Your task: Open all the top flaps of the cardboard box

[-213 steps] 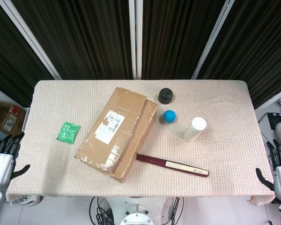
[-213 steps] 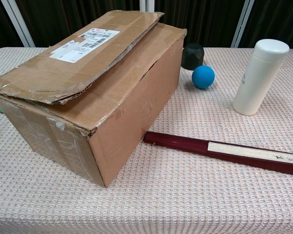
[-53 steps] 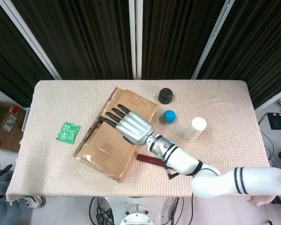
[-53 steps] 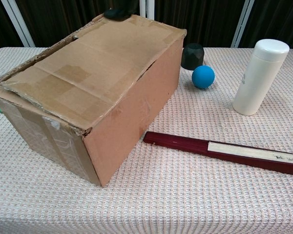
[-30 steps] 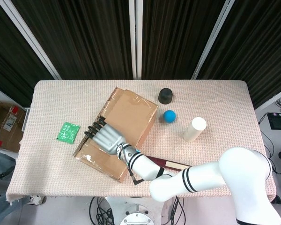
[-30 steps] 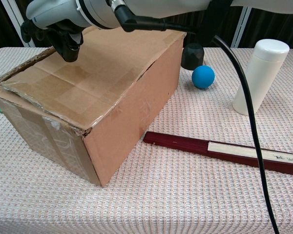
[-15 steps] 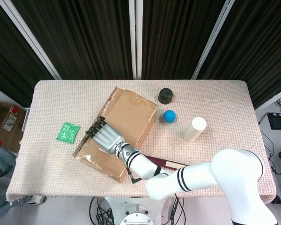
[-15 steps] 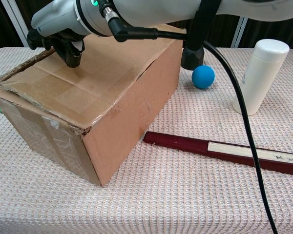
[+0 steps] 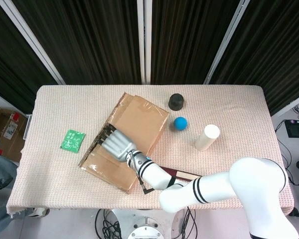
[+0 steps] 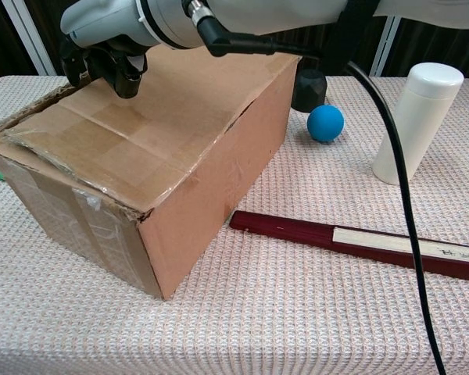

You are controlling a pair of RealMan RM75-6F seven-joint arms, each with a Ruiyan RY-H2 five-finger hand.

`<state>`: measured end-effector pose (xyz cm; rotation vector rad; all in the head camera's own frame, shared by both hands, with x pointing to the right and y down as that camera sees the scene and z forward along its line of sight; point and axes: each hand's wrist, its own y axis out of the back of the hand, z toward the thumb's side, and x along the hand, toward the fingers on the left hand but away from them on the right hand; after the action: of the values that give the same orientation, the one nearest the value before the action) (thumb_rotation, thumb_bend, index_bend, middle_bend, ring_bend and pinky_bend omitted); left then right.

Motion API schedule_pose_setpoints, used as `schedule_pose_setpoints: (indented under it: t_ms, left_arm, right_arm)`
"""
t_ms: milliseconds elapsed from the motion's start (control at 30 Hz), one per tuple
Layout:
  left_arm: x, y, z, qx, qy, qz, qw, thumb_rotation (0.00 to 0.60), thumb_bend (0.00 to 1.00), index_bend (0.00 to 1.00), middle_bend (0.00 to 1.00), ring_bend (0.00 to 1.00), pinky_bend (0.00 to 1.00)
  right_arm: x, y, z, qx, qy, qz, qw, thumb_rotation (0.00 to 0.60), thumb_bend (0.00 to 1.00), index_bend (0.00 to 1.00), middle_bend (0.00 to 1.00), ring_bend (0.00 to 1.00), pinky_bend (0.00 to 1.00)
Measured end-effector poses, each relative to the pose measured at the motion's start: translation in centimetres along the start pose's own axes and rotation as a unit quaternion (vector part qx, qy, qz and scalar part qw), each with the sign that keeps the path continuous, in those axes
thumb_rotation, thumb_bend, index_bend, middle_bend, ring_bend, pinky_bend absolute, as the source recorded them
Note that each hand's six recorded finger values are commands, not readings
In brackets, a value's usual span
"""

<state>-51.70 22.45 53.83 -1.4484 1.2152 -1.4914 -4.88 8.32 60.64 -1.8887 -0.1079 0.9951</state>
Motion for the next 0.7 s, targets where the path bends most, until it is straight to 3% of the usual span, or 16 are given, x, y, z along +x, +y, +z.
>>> schedule_pose_setpoints:
  t_ms: [267, 567, 700]
  left_arm:
    - [0.2, -0.2, 0.1, -0.001, -0.001, -0.003, 1.0000, 0.479, 0.00, 0.13, 0.15, 0.07, 0.18]
    - [0.5, -0.3, 0.3, -0.004, -0.004, -0.007, 1.0000, 0.480, 0.00, 0.13, 0.15, 0.07, 0.18]
    - [0.8, -0.4, 0.6, -0.009, -0.007, -0.011, 0.9999, 0.480, 0.00, 0.13, 0.15, 0.07, 0.18]
  right_arm:
    - [0.4, 0.4, -0.5, -0.004, -0.002, -0.006, 1.0000, 0.600, 1.00, 0.22, 0.28, 0.00, 0.00]
    - [2.2, 3.0, -1.3, -0.017, 0.001, -0.040, 0.9990, 0.600, 1.00, 0.26, 0.33, 0.00, 0.00]
    - [3.7, 3.9, -1.7, -0.024, 0.003, -0.050, 0.9985, 0.600, 1.00, 0.28, 0.40, 0.00, 0.00]
